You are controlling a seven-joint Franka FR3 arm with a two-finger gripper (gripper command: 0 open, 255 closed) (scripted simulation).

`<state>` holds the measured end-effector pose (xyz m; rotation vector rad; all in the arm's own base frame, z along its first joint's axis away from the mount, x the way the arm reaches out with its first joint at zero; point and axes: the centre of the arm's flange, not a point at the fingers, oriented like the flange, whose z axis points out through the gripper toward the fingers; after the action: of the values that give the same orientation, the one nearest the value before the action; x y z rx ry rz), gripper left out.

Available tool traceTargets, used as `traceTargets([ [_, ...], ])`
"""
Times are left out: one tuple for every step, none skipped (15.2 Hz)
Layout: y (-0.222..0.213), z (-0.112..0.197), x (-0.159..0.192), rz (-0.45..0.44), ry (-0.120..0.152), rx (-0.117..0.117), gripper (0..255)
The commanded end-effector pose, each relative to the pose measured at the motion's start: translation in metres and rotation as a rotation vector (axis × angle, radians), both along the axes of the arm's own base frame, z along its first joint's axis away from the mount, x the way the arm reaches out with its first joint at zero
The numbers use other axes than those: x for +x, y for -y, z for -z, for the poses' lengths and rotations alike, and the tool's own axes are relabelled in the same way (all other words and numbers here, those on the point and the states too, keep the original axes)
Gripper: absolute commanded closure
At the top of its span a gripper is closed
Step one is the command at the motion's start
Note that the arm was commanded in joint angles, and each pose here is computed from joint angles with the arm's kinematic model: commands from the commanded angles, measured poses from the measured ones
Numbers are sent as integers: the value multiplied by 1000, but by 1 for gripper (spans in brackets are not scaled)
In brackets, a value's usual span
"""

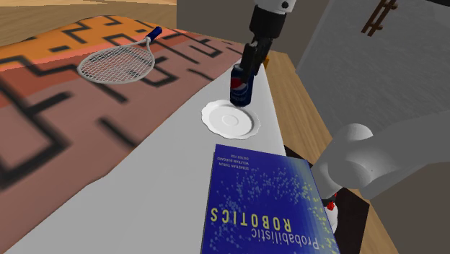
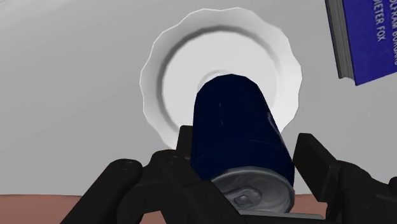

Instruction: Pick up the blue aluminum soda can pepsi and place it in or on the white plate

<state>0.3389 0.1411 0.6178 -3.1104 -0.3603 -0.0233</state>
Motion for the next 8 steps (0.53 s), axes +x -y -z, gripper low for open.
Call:
traceTargets([
  [0,11,0,0,1,0,255],
  [0,16,0,0,1,0,255],
  [0,21,0,0,1,0,255],
  [0,27,0,0,1,0,255],
  [0,32,0,0,1,0,255],
  [0,37,0,0,1,0,255],
  [0,43,0,0,1,0,255],
  [0,48,0,0,1,0,255],
])
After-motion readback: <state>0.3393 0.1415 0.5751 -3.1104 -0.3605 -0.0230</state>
